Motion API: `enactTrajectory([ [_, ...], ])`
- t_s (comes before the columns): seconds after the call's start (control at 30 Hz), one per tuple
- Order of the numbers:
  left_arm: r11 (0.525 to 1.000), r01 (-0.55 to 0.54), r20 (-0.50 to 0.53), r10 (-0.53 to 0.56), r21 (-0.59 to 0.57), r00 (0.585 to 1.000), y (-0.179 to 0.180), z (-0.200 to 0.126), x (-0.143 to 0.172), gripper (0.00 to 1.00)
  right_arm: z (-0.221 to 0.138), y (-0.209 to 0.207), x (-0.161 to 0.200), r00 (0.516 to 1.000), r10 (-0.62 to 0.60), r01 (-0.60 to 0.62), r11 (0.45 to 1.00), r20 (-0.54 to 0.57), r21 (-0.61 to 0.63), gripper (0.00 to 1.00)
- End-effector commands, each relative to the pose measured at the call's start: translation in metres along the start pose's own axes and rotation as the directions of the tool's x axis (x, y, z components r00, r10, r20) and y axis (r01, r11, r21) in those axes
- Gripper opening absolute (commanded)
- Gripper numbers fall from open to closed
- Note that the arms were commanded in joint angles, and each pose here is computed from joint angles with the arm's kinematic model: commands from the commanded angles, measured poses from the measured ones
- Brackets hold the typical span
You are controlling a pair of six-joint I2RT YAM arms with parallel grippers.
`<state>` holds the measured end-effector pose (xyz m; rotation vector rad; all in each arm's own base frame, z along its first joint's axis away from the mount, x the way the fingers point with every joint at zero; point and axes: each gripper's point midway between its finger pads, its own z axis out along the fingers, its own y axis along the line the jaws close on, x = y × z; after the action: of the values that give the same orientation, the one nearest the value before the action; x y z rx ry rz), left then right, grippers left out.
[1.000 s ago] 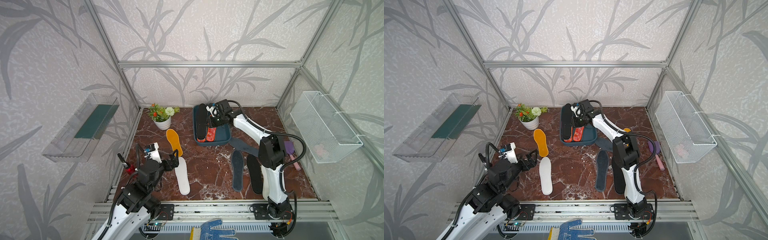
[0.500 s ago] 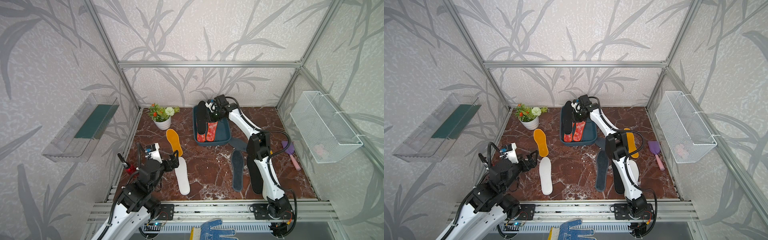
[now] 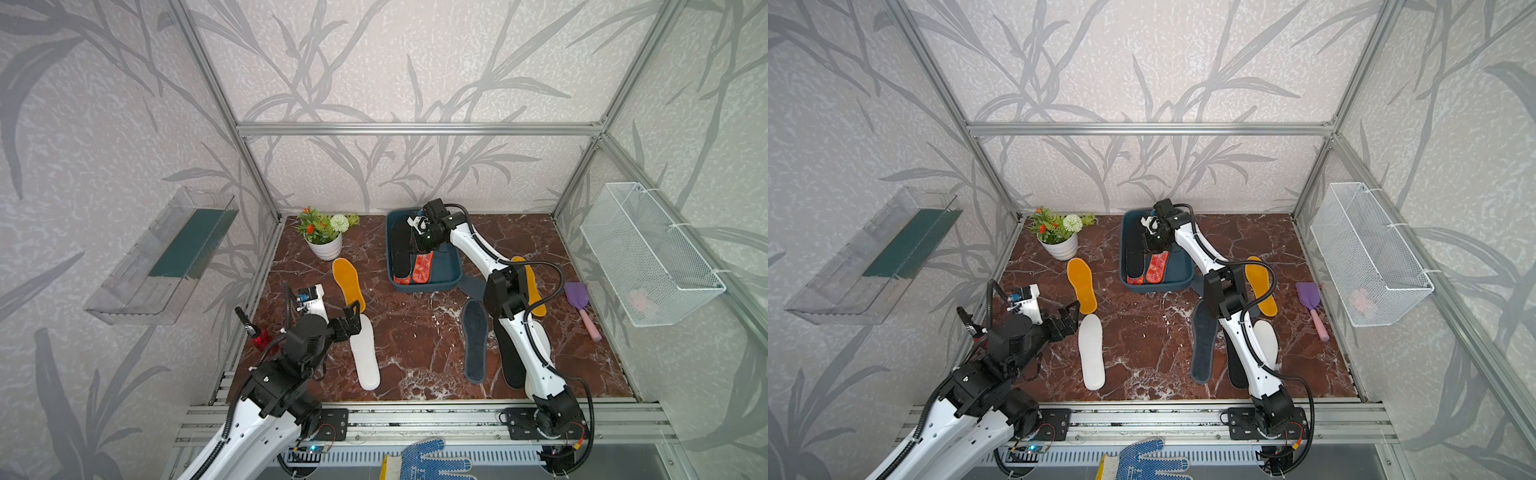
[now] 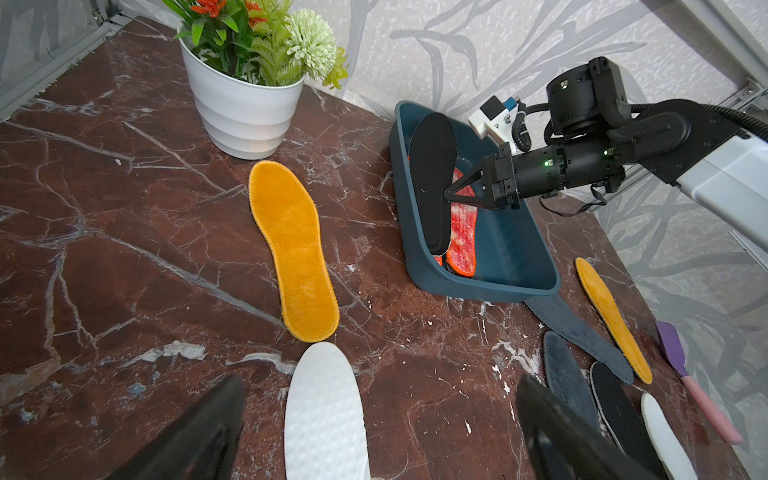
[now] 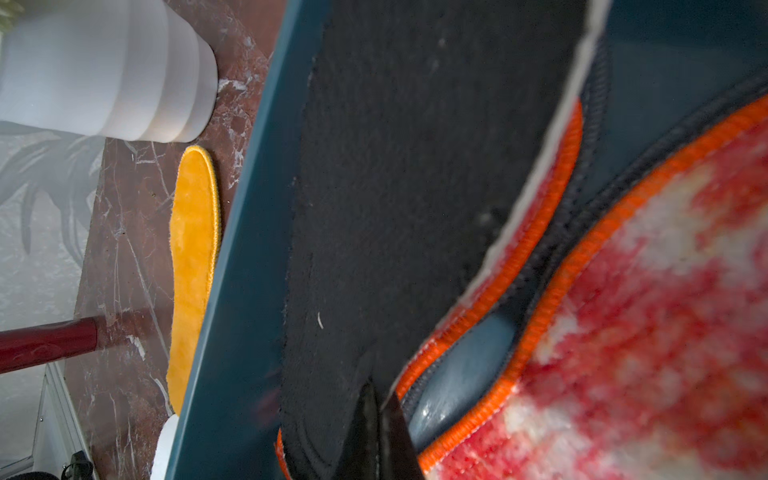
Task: Put the insoles into the storage box
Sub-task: Place the insole in the storage box.
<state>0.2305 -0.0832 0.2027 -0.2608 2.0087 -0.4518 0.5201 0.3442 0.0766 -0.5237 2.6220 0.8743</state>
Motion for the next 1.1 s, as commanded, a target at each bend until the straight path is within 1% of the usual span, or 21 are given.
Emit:
enactTrajectory([
  [0.0, 1.0, 0.008, 0.025, -0.009, 0.012, 1.0, -0.005, -0.002, -0.009, 0.99, 0.001, 0.0, 0.0, 1.0, 0.001, -0.001, 1.0, -0.008, -0.013, 0.14],
  [0.07, 1.0, 0.009, 0.025, -0.009, 0.01, 1.0, -0.004, -0.002, -0.009, 0.99, -0.001, 0.002, -0.002, 1.0, -0.006, 0.005, 1.0, -0.007, -0.015, 0.31],
  [0.1, 1.0, 0.008, 0.026, -0.008, 0.009, 1.0, -0.004, -0.002, -0.009, 0.99, -0.003, 0.004, -0.003, 1.0, -0.008, 0.008, 1.0, -0.005, -0.016, 0.38],
  [0.17, 1.0, 0.008, 0.027, -0.008, 0.007, 1.0, -0.004, -0.002, -0.009, 0.99, -0.008, 0.006, -0.005, 1.0, -0.011, 0.011, 1.0, 0.002, -0.008, 0.46],
  [0.27, 1.0, 0.004, 0.03, -0.004, 0.003, 1.0, -0.003, -0.002, -0.01, 0.99, -0.022, 0.013, -0.011, 0.999, -0.03, 0.03, 0.999, 0.023, 0.01, 0.56],
  [0.3, 1.0, 0.003, 0.031, -0.003, 0.003, 1.0, -0.003, -0.003, -0.01, 0.99, -0.028, 0.016, -0.014, 0.999, -0.039, 0.039, 0.999, 0.031, 0.02, 0.63],
  [0.37, 1.0, -0.003, 0.034, 0.003, 0.0, 0.999, -0.002, -0.003, -0.011, 0.99, -0.044, 0.025, -0.02, 0.996, -0.068, 0.065, 0.997, 0.057, 0.047, 0.81],
  [0.43, 1.0, -0.007, 0.039, 0.007, 0.0, 0.999, -0.003, -0.004, -0.013, 0.99, -0.06, 0.036, -0.027, 0.991, -0.099, 0.092, 0.993, 0.086, 0.078, 0.92],
  [0.5, 1.0, -0.012, 0.043, 0.012, -0.004, 0.999, -0.002, -0.004, -0.013, 0.99, -0.079, 0.05, -0.034, 0.982, -0.139, 0.125, 0.986, 0.125, 0.108, 0.95],
  [0.6, 1.0, -0.025, 0.054, 0.025, 0.001, 0.998, -0.004, -0.005, -0.017, 0.99, -0.11, 0.074, -0.037, 0.965, -0.196, 0.173, 0.975, 0.172, 0.139, 0.96],
  [0.67, 0.999, -0.035, 0.064, 0.035, 0.003, 0.997, -0.005, -0.006, -0.02, 0.99, -0.132, 0.085, -0.031, 0.955, -0.218, 0.189, 0.97, 0.202, 0.155, 0.96],
  [0.73, 0.999, -0.043, 0.069, 0.043, 0.003, 0.997, -0.005, -0.007, -0.022, 0.99, -0.152, 0.089, -0.017, 0.946, -0.226, 0.19, 0.968, 0.233, 0.165, 0.96],
  [0.83, 0.999, -0.046, 0.085, 0.046, 0.003, 0.995, -0.005, -0.005, -0.022, 0.99, -0.19, 0.089, 0.012, 0.921, -0.232, 0.172, 0.963, 0.314, 0.208, 0.97],
  [0.9, 0.999, -0.047, 0.087, 0.047, 0.005, 0.995, -0.005, -0.002, -0.021, 0.99, -0.211, 0.081, 0.045, 0.914, -0.223, 0.141, 0.958, 0.338, 0.249, 0.98],
  [1.0, 0.999, -0.045, 0.086, 0.044, 0.008, 0.995, -0.007, 0.001, -0.021, 0.99, -0.234, 0.055, 0.104, 0.932, -0.163, 0.053, 0.944, 0.322, 0.324, 0.98],
  [1.07, 0.999, -0.034, 0.092, 0.034, 0.004, 0.995, -0.007, 0.003, -0.022, 0.99, -0.243, 0.033, 0.149, 0.947, -0.093, -0.029, 0.929, 0.308, 0.369, 0.98],
])
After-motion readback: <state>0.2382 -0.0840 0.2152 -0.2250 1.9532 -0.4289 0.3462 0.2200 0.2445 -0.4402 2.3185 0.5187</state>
